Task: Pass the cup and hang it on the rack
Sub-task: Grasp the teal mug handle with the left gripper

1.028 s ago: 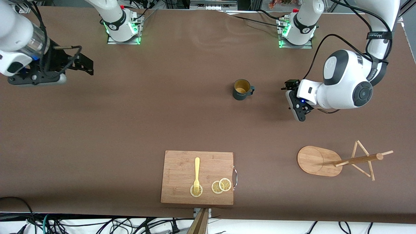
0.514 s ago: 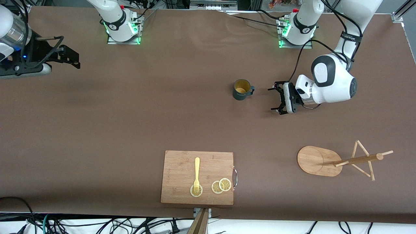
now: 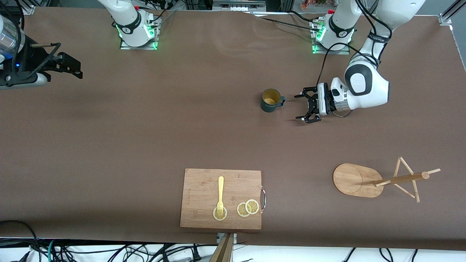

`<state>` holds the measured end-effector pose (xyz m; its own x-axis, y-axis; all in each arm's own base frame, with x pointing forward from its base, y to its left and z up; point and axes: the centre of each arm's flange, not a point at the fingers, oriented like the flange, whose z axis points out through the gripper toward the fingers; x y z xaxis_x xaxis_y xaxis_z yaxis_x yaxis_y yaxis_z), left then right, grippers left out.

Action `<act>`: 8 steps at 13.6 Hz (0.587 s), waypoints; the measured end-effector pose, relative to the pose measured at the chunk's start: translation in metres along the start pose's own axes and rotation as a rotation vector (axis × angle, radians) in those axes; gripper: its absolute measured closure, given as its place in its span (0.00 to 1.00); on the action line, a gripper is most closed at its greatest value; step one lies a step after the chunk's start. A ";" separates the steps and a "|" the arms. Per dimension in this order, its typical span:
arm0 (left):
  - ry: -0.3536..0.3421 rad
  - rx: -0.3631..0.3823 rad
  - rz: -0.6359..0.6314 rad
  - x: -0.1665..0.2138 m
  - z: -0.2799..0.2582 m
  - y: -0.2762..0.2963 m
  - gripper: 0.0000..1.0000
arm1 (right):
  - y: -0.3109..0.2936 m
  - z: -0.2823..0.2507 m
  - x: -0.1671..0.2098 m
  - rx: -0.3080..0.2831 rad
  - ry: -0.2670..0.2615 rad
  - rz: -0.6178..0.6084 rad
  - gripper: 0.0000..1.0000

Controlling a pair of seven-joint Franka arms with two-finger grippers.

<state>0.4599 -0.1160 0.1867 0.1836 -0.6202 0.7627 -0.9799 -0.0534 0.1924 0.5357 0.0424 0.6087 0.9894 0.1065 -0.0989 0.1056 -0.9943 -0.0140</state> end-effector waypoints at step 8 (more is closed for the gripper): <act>0.096 0.057 0.092 -0.040 0.030 0.020 0.00 | 0.003 0.002 0.021 0.006 0.016 -0.004 0.00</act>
<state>0.4301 -0.1159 0.1416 0.0964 -0.5469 0.8316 -0.9953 -0.0461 0.0851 0.5563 0.0416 0.6047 0.9905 0.1099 -0.0831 0.1086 -0.9939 -0.0205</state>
